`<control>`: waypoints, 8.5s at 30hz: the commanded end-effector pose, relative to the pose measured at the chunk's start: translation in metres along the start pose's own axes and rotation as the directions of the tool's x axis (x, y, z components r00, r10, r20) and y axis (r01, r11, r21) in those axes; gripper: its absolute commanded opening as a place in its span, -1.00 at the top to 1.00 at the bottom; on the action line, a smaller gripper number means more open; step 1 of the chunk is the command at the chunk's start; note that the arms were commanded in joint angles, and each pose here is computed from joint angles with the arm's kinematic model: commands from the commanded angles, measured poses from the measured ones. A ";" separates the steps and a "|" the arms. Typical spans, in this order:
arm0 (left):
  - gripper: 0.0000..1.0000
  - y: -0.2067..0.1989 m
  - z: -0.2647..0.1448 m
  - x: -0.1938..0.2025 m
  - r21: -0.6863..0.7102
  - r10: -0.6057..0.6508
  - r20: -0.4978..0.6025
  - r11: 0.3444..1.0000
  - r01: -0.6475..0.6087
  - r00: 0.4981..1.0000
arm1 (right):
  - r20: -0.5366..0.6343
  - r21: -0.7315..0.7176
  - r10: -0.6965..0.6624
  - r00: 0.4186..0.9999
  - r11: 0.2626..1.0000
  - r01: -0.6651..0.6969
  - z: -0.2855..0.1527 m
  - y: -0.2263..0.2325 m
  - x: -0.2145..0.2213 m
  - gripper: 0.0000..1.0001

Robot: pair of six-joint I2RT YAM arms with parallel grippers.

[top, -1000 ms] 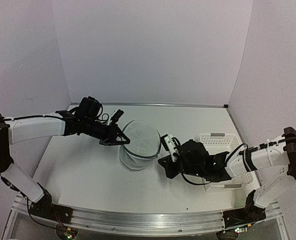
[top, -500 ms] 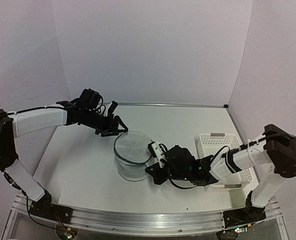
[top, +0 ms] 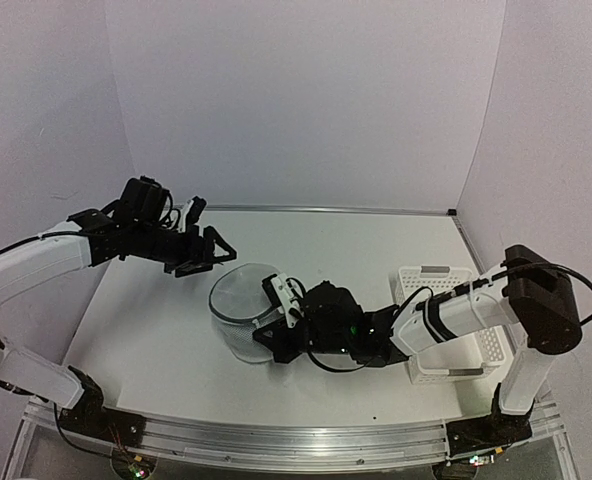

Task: Unzip the laundry bag and remove the bra
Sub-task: Hold the laundry bag at the center of the board, then unzip the zipper of the laundry bag, then place the laundry bag at the center of the board, then adjust the laundry bag at the center of the board, then hold the laundry bag at the center of the board, then unzip the zipper of the laundry bag, then pass from the left arm to the right

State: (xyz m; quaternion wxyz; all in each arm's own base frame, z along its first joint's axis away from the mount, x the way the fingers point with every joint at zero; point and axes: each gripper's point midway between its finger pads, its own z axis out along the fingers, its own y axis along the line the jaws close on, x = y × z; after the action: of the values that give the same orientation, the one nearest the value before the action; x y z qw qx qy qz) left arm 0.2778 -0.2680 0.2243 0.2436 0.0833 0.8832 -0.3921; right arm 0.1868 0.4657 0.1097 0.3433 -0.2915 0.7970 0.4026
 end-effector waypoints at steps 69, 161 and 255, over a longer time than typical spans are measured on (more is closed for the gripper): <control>1.00 -0.011 0.039 0.055 0.287 -0.189 -0.129 0.932 0.220 0.973 | 0.091 0.281 -0.111 0.990 0.956 0.081 -0.050 -0.026 0.013 1.00; 1.00 0.009 0.059 0.044 0.167 -0.174 -0.156 0.965 0.200 0.972 | 0.023 0.136 -0.128 0.992 0.983 0.124 -0.005 0.007 -0.005 1.00; 0.82 -0.042 0.040 0.064 0.477 0.226 -0.078 0.864 -0.162 0.971 | 0.035 -0.219 0.113 0.993 0.970 -0.103 -0.086 -0.057 -0.080 1.00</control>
State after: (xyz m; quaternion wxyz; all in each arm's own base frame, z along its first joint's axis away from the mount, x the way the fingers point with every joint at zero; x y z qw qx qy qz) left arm 0.2179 -0.3248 0.1797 0.1653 0.2399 0.7827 -0.5500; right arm 0.2488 0.3730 0.1519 0.2692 -0.2581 0.7936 0.4807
